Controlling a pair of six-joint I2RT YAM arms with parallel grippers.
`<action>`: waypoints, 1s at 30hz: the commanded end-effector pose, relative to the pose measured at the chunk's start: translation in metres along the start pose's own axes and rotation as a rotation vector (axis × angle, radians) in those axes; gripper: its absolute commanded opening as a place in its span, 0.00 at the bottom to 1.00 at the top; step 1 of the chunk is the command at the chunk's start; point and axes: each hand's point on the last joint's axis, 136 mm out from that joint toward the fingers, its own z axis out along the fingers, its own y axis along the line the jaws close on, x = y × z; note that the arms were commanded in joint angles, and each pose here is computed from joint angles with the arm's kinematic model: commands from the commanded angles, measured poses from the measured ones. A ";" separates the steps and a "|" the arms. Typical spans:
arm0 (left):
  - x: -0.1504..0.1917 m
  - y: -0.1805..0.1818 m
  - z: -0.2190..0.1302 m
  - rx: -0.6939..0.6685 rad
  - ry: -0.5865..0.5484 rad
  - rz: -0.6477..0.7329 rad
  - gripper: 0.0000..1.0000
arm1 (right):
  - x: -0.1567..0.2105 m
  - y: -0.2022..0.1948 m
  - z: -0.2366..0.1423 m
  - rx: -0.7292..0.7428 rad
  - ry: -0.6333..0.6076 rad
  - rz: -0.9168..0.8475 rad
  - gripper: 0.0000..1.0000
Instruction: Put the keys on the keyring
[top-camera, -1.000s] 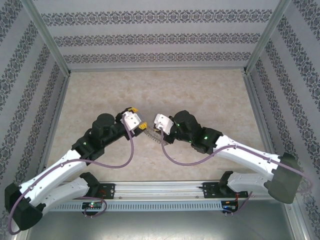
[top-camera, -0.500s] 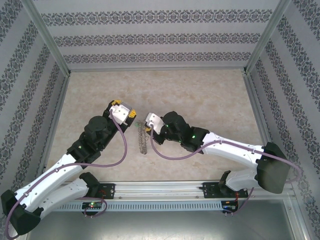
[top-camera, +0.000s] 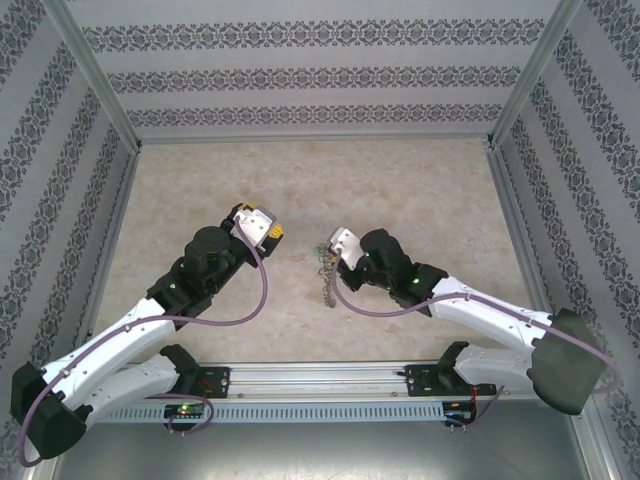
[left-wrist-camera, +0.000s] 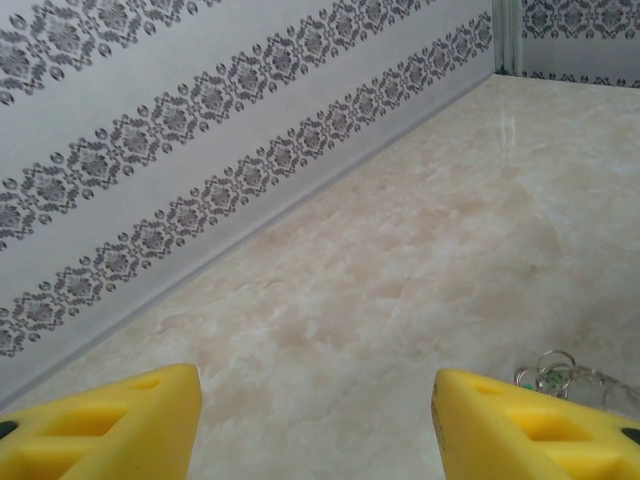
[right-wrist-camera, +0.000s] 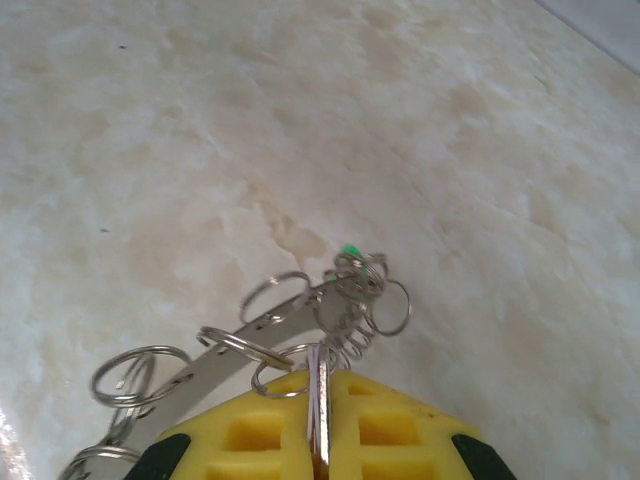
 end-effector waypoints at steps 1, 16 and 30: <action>-0.019 0.004 0.001 0.003 -0.061 -0.047 0.64 | 0.019 -0.014 -0.007 0.037 0.021 0.078 0.00; -0.014 -0.010 0.018 0.062 -0.022 -0.089 0.63 | 0.076 -0.073 -0.027 0.191 0.088 0.617 0.01; -0.005 -0.014 0.021 0.076 0.010 -0.091 0.63 | 0.151 -0.074 0.010 0.169 0.419 1.083 0.08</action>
